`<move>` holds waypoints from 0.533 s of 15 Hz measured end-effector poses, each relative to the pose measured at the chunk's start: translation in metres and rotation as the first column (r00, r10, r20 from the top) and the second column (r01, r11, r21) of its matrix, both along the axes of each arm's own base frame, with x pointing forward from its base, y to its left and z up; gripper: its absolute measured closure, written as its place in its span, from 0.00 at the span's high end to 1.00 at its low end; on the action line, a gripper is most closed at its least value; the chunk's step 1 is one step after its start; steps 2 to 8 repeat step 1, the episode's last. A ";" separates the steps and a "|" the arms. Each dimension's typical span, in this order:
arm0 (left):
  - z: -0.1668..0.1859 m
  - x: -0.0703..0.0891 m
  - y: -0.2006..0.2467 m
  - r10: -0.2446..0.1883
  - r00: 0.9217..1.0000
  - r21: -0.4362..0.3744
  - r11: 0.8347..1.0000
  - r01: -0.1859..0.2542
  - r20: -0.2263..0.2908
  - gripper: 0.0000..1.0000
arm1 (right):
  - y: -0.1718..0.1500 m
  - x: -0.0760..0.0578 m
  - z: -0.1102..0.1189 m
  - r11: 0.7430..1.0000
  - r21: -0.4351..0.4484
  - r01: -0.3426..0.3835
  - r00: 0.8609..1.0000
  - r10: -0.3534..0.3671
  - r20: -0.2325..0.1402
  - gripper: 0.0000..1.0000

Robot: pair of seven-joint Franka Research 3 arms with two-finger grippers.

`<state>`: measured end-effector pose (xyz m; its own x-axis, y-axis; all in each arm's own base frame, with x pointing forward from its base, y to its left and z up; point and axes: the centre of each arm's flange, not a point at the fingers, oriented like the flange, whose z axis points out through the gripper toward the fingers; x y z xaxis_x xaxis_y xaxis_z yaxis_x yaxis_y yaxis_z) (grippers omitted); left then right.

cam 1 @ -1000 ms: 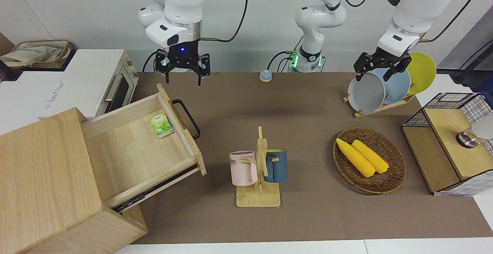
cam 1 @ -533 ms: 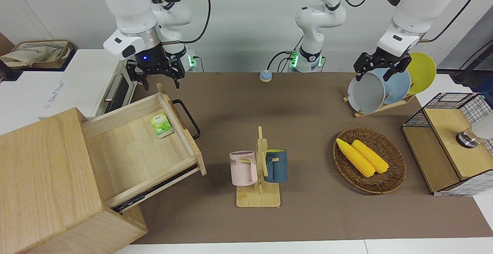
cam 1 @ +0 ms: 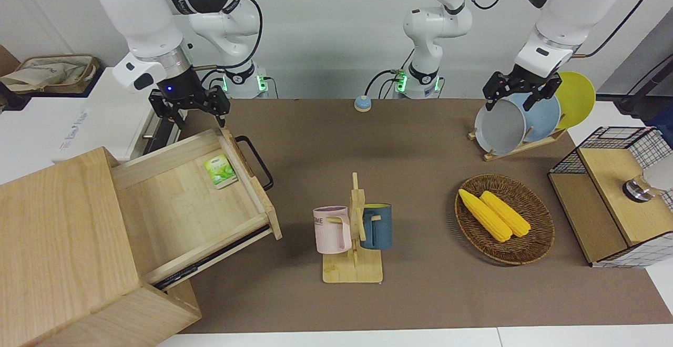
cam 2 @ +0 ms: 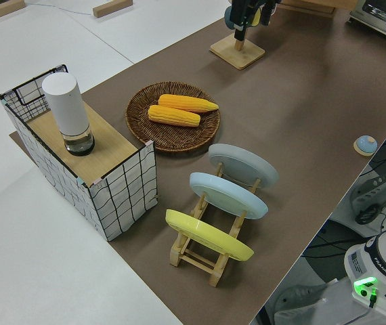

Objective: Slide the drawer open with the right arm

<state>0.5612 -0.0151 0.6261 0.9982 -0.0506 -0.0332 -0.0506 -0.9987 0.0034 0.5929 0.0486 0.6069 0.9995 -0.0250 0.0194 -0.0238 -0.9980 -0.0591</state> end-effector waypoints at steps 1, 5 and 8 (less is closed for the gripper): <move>0.000 0.000 0.000 0.000 1.000 0.000 1.000 0.000 0.000 1.00 | -0.001 0.000 0.000 1.000 -0.004 0.000 1.000 0.000 0.001 0.99; 0.000 0.000 0.000 0.000 1.000 0.000 1.000 0.000 0.000 1.00 | -0.001 0.000 0.000 1.000 -0.004 0.000 1.000 0.000 0.001 0.99; 0.000 0.000 0.000 0.000 1.000 0.000 1.000 0.000 0.000 1.00 | -0.001 0.000 0.000 1.000 -0.004 0.000 1.000 0.000 0.001 0.99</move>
